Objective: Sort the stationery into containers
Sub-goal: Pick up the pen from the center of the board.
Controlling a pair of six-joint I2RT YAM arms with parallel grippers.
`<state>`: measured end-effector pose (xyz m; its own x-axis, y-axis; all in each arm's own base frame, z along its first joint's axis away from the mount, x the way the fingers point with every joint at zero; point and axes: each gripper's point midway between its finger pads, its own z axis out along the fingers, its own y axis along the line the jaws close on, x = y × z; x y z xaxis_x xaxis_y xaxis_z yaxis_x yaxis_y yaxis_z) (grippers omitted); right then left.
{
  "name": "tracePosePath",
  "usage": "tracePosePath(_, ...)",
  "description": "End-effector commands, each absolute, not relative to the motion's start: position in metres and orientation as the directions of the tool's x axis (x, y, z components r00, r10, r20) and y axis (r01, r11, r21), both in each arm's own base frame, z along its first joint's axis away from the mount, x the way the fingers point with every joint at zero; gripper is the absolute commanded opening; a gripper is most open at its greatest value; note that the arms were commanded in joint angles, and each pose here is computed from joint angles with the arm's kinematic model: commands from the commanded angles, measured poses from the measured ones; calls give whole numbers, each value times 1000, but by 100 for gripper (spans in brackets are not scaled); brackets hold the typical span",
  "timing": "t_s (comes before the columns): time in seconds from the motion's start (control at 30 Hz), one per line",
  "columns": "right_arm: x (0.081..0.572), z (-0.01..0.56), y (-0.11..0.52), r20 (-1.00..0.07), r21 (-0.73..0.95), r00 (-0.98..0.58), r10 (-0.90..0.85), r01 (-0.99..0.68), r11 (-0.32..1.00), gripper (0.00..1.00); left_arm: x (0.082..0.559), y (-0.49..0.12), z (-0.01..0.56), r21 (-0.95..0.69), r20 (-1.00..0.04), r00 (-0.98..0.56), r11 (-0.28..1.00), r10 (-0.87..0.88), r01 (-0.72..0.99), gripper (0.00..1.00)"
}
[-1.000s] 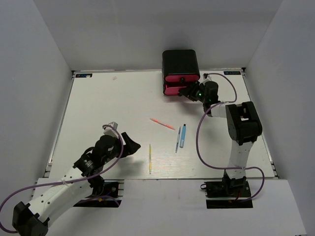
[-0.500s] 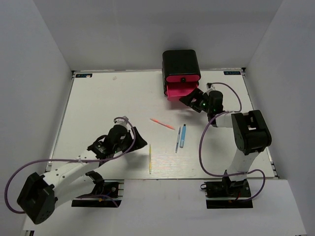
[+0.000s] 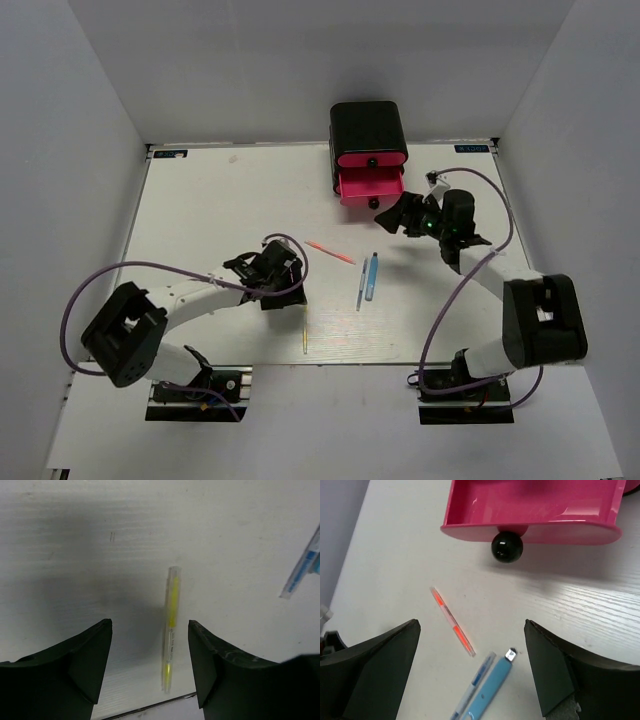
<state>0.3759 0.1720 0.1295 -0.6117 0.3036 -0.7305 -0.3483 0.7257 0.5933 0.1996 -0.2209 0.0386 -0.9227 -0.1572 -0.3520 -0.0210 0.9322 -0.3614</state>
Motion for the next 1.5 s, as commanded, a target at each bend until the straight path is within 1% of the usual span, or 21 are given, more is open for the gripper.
tracePosePath(0.0,358,141,159,-807,448,-575,132,-452,772,90,195,-225,36,-299,-343,-934,954,-98,10,72)
tracePosePath(0.17,341,158,139,-839,390,-533,108,-451,803,90,194,-247,27,-252,-336,-941,966,-37,51,67)
tracePosePath(0.23,339,175,132,-871,367,-474,128,-454,812,90,187,-248,16,-185,-319,-948,981,-1,61,67)
tracePosePath(0.3,335,179,129,-878,366,-458,142,-449,815,90,184,-251,14,-137,-319,-947,988,21,68,64)
tracePosePath(0.43,335,190,120,-887,366,-431,168,-432,824,84,176,-242,-6,-39,-291,-956,997,46,60,42)
tracePosePath(0.47,334,194,116,-890,367,-421,177,-429,825,80,177,-240,-10,-22,-293,-955,998,49,57,30)
tracePosePath(0.57,333,199,112,-892,376,-410,193,-433,819,77,169,-231,-21,22,-268,-961,998,60,56,14)
tracePosePath(0.7,331,203,110,-893,383,-404,199,-449,808,68,176,-237,-15,8,-290,-956,998,54,54,4)
tracePosePath(0.77,330,206,109,-898,376,-396,193,-460,804,68,193,-261,12,-68,-357,-932,994,59,89,1)
tracePosePath(0.83,326,208,112,-905,365,-387,179,-486,794,59,217,-287,44,-163,-419,-907,981,26,104,0)
tracePosePath(0.9,329,206,101,-908,356,-380,177,-477,804,40,239,-308,79,-243,-488,-873,962,-12,123,0)
tracePosePath(0.93,328,205,100,-905,359,-387,177,-473,804,15,260,-325,113,-295,-545,-837,945,-48,138,0)
tracePosePath(0.97,328,206,99,-903,362,-392,177,-469,806,5,273,-334,135,-336,-573,-815,932,-86,138,0)
tracePosePath(1.0,330,204,95,-899,365,-399,179,-459,810,2,287,-355,168,-401,-604,-787,901,-126,164,0)
tracePosePath(1.07,329,205,94,-898,369,-402,180,-464,806,2,310,-365,189,-447,-621,-760,882,-190,146,0)
tracePosePath(1.1,330,205,91,-898,370,-399,186,-456,809,2,322,-380,215,-513,-637,-728,844,-253,155,0)
tracePosePath(1.17,330,209,87,-899,374,-389,200,-447,813,0,339,-391,229,-556,-647,-699,815,-304,161,0)
tracePosePath(1.3,329,212,81,-902,378,-373,218,-437,817,0,386,-392,269,-665,-662,-553,736,-506,123,0)
tracePosePath(1.4,328,215,80,-901,387,-369,230,-441,810,0,408,-382,272,-756,-596,-470,652,-651,54,0)
tracePosePath(1.43,328,215,79,-901,387,-367,231,-439,811,0,416,-382,287,-812,-549,-411,581,-728,55,0)
tracePosePath(1.47,328,215,78,-900,390,-368,235,-436,811,0,425,-378,285,-831,-526,-380,555,-761,37,0)
